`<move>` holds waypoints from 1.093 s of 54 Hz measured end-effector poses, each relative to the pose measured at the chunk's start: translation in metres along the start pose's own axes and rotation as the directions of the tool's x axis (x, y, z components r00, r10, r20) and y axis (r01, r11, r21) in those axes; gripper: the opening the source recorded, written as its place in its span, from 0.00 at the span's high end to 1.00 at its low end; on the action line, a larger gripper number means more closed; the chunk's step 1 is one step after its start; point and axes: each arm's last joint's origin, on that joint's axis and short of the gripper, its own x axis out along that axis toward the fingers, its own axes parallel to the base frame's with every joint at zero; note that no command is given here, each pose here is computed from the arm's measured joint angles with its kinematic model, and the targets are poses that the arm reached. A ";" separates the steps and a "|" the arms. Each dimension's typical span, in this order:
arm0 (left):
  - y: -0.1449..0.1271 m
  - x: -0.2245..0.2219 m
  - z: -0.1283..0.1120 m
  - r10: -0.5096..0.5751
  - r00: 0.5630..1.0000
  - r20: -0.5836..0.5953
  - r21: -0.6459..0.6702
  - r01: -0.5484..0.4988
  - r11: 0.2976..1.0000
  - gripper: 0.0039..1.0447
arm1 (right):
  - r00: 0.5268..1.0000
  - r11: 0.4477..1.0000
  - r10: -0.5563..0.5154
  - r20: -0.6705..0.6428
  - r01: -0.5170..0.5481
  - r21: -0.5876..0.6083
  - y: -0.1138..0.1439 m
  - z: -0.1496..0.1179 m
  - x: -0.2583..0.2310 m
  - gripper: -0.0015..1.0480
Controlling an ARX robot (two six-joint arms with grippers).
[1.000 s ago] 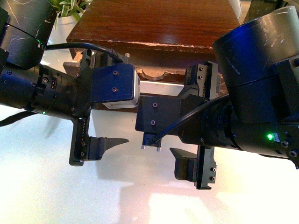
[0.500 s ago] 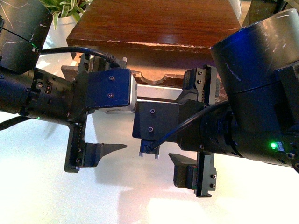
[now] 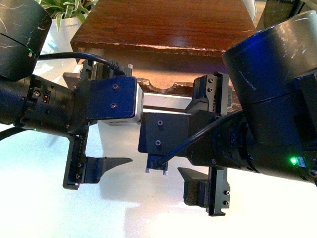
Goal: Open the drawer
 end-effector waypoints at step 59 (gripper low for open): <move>-0.002 -0.017 0.012 0.035 0.999 0.040 0.023 -0.036 0.999 0.08 | 0.997 0.997 -0.063 0.054 0.060 0.053 -0.001 0.004 -0.014 0.08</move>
